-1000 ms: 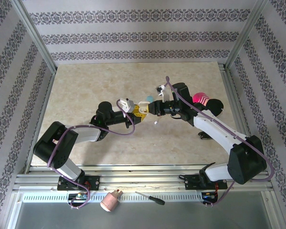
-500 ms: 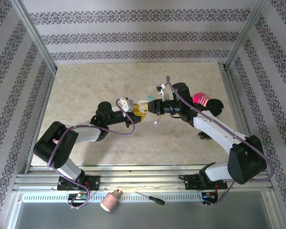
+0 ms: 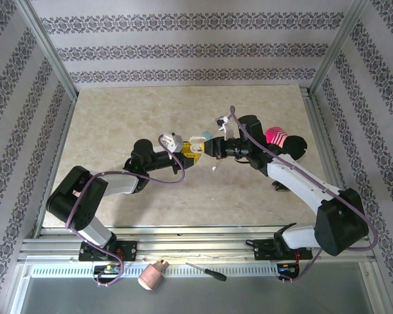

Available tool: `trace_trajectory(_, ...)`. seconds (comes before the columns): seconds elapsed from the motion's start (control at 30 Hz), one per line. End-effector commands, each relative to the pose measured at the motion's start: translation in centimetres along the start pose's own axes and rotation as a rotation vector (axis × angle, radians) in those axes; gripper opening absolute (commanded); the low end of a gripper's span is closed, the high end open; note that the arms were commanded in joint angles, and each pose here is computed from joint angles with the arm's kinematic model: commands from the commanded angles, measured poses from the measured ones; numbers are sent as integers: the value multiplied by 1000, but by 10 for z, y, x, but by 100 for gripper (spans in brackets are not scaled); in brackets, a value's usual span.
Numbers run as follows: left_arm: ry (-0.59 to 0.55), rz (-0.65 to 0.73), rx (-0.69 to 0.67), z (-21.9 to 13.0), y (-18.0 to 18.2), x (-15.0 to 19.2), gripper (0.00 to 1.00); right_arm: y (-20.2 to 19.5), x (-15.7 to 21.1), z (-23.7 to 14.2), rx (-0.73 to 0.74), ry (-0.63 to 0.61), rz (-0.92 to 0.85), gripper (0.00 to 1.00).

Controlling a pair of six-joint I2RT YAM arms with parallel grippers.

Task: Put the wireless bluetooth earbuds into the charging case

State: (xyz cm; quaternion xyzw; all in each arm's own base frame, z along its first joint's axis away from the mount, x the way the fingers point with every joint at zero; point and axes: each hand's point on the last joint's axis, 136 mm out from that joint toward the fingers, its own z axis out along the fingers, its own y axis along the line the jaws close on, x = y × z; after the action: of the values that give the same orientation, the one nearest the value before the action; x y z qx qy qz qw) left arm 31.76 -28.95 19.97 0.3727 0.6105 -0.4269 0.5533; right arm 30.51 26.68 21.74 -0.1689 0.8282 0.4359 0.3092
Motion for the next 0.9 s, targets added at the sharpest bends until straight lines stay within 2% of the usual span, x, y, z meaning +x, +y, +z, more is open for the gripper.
trace_trajectory(0.0,-81,60,-10,-1,6,-27,23,3,6,-5,-10,12,1,21)
trace_trajectory(0.2,-91,62,-2,-1,5,-31,23,2,8,-2,-18,24,7,23)
trace_trajectory(0.47,-95,71,-2,-3,6,-30,23,8,-1,-7,-24,0,-12,44)
trace_trajectory(0.7,-82,122,-19,-9,10,-22,23,14,-16,-21,0,-78,-36,65)
trace_trajectory(0.77,-77,137,-15,-10,10,-20,23,13,-25,-23,21,-105,-18,69)
trace_trajectory(0.87,-62,162,-14,-10,10,-16,23,7,-39,-20,59,-124,60,69)
